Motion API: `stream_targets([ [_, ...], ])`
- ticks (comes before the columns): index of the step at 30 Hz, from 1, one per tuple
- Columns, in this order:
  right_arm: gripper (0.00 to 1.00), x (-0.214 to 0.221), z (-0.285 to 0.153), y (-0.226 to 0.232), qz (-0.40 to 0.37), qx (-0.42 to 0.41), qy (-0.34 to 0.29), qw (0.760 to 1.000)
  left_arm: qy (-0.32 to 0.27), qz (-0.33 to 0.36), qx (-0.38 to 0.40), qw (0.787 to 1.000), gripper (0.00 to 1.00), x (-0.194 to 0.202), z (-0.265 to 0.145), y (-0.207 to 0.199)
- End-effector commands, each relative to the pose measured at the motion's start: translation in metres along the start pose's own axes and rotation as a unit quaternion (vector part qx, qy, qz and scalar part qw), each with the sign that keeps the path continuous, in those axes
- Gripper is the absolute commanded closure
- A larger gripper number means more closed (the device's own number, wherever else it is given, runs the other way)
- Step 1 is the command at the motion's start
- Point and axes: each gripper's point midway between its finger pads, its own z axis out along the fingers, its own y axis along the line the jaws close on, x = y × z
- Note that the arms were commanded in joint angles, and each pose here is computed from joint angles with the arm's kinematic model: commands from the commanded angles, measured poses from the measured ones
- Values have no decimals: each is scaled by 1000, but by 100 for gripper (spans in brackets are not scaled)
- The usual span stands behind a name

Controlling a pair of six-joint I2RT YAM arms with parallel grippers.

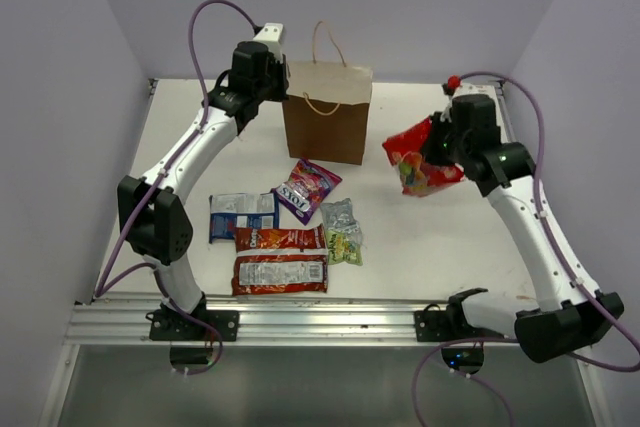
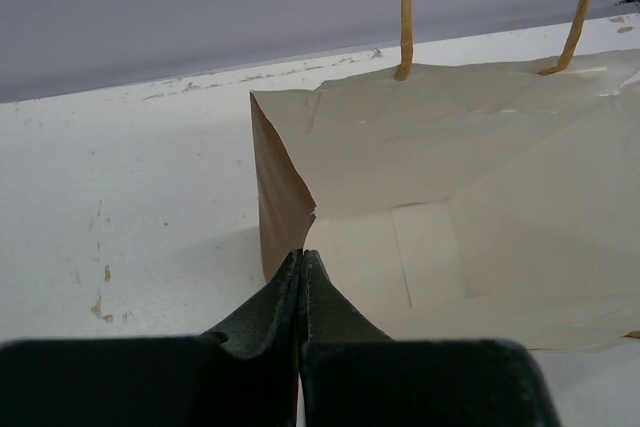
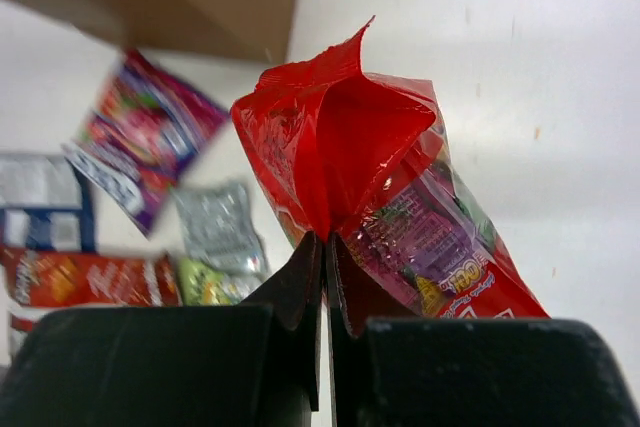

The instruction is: Place the snacks into the paper bag

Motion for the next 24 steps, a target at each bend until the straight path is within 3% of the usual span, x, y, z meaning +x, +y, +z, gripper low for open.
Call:
stream_targets([
  [1,100,-86,-45,25,0,-44,-142,989,8,15,6,1000,100,1,-2,-3],
  [5,100,-167,-81,59,6,-109,-271,956,10,12,9,1000,100,3,-1,-4],
  [11,100,-251,-104,107,-12,-200,-379,904,12,9,12,1000,100,5,2,-5],
  [15,100,-292,-120,139,-11,-267,-416,869,15,7,12,1000,100,9,6,-5],
  [17,100,-299,-97,152,-9,-278,-405,871,16,6,13,1000,100,9,8,-5],
  [20,100,-312,-102,175,-12,-305,-424,853,18,5,15,1000,100,11,10,-6],
  [24,100,-314,-65,206,-8,-323,-397,859,19,5,13,1000,100,12,11,-5],
])
